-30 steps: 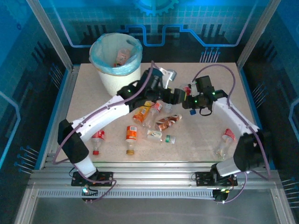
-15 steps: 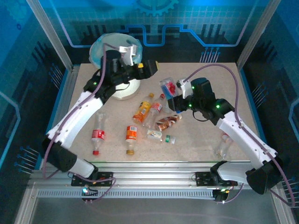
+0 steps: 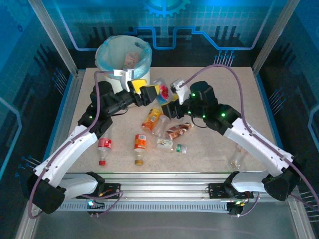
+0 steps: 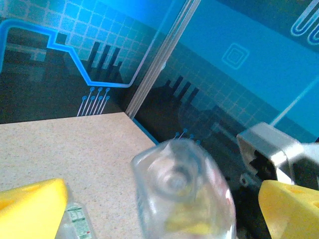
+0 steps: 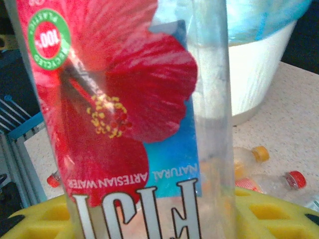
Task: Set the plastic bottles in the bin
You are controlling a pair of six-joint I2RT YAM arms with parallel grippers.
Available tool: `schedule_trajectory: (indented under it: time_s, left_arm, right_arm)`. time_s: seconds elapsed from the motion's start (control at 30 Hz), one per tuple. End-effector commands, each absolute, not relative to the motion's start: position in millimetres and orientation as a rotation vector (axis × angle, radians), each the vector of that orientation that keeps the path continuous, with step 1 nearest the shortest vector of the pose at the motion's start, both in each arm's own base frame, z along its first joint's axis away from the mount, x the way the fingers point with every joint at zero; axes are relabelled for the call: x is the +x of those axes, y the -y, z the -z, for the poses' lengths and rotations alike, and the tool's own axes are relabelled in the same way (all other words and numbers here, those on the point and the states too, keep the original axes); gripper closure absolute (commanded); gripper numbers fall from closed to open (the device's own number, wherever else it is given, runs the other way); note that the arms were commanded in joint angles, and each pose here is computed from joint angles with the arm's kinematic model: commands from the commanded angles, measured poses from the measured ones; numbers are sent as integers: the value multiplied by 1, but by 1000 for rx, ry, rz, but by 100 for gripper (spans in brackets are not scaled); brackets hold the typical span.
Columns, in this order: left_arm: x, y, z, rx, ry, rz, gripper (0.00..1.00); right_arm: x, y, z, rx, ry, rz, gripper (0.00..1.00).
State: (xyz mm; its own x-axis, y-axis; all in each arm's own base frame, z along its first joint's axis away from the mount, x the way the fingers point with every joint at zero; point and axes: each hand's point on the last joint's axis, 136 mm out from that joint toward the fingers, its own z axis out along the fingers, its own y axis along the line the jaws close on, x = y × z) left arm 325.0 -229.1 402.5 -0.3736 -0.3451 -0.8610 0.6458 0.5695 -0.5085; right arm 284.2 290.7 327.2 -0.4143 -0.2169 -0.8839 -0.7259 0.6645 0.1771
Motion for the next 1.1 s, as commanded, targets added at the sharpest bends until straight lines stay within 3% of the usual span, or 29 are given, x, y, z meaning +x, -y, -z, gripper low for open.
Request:
schedule_trajectory:
  time_s: [0.0, 0.23, 0.53, 0.73, 0.93, 1.07]
  left_arm:
    - [324, 228, -422, 221, -1601, 1135, 1]
    - [323, 231, -421, 203, -1642, 1180, 13]
    - [325, 238, -417, 204, -1689, 1218, 38]
    - [325, 233, -417, 201, -1684, 1171, 43]
    - [329, 224, -417, 183, -1694, 1089, 44]
    - [334, 215, -419, 166, -1698, 1002, 44]
  right_arm:
    - [289, -302, -348, -752, -1889, -649, 49]
    - [292, -313, -350, -764, -1886, -569, 49]
    - [293, -316, -350, -782, -1872, -508, 47]
    - [292, -310, -342, -767, -1894, -470, 43]
    - [290, -304, -340, -753, -1893, -454, 25]
    - [289, -300, -341, -758, -1877, -435, 21]
